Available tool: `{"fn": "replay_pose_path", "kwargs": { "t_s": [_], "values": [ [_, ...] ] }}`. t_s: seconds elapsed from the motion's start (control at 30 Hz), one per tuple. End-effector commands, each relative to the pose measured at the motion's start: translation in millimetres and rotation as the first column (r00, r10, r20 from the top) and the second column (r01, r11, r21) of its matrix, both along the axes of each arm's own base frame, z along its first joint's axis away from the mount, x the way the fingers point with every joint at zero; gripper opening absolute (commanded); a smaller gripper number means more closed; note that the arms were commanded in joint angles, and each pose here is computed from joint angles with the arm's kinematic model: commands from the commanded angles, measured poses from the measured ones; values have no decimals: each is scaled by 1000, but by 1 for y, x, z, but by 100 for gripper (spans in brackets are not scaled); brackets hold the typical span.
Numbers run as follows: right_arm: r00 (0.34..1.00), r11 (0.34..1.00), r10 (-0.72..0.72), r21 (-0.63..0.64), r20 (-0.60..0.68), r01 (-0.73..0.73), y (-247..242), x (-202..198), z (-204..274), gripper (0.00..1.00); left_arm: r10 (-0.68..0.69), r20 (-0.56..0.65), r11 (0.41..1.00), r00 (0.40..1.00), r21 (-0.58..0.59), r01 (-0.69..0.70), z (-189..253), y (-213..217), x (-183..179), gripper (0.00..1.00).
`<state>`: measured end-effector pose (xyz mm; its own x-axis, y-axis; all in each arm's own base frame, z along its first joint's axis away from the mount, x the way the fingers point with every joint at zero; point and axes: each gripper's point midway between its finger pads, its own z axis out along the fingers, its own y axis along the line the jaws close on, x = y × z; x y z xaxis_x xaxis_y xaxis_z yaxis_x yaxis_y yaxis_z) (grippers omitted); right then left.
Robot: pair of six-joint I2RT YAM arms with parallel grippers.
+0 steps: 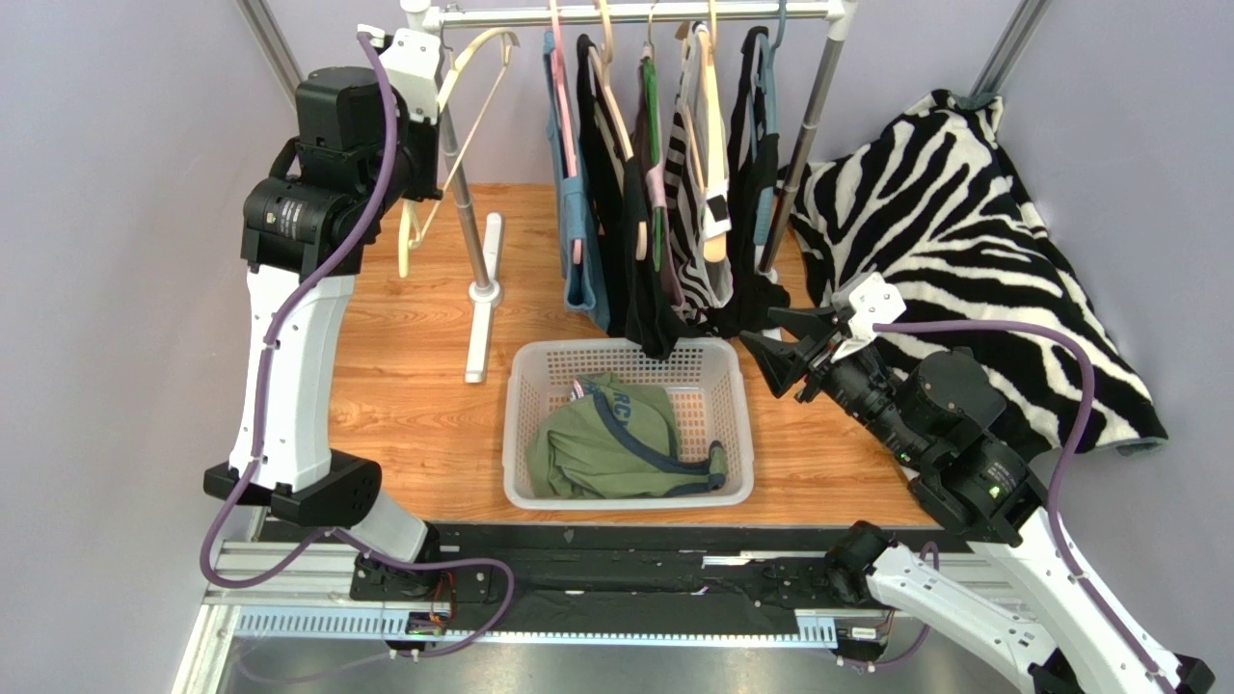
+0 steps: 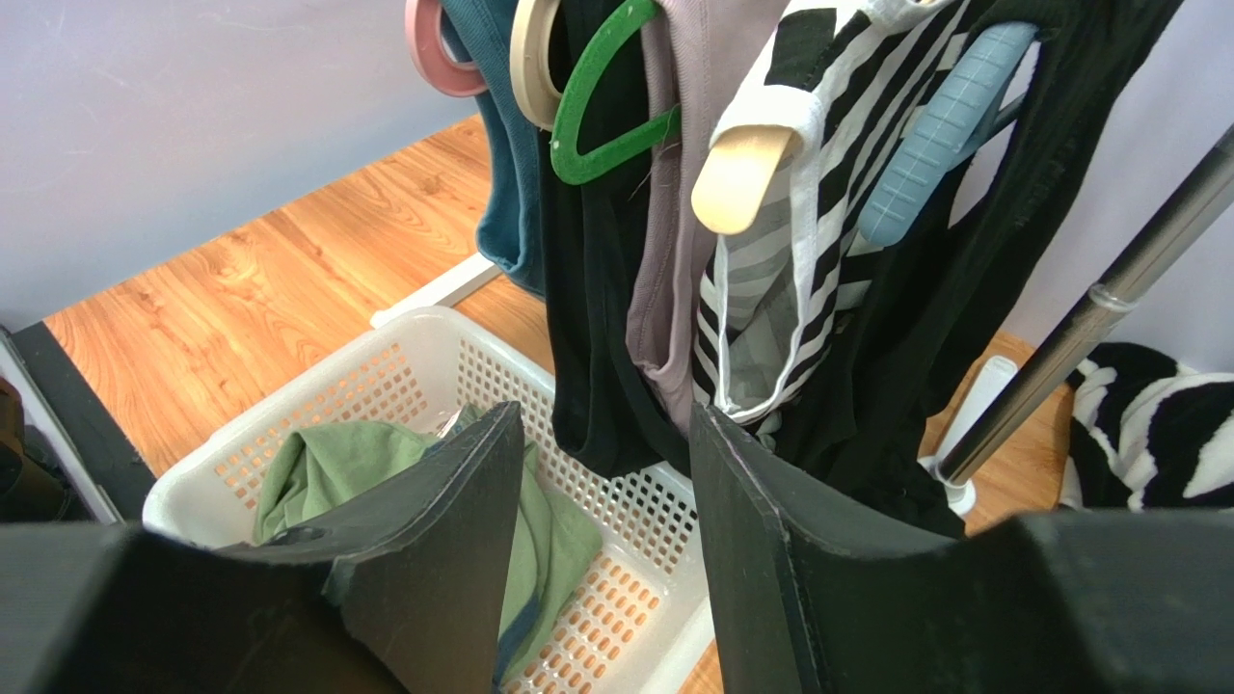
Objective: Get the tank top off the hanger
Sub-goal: Place the hanger at the clothesline.
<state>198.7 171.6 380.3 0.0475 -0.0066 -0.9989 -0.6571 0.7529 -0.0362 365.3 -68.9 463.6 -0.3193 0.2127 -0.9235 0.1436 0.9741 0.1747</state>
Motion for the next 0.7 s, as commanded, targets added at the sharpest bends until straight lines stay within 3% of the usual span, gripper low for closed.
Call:
{"fn": "replay_pose_path", "kwargs": {
  "t_s": [0.0,0.67],
  "values": [
    [999,999,20,50,27,-21,2,-4,12,51,9,132,1000,991,-24,-6,37,5,-4,0],
    [998,994,59,93,18,-61,0,-19,22,51,29,69,999,997,37,-32,10,0,38,0]
  ]
}}
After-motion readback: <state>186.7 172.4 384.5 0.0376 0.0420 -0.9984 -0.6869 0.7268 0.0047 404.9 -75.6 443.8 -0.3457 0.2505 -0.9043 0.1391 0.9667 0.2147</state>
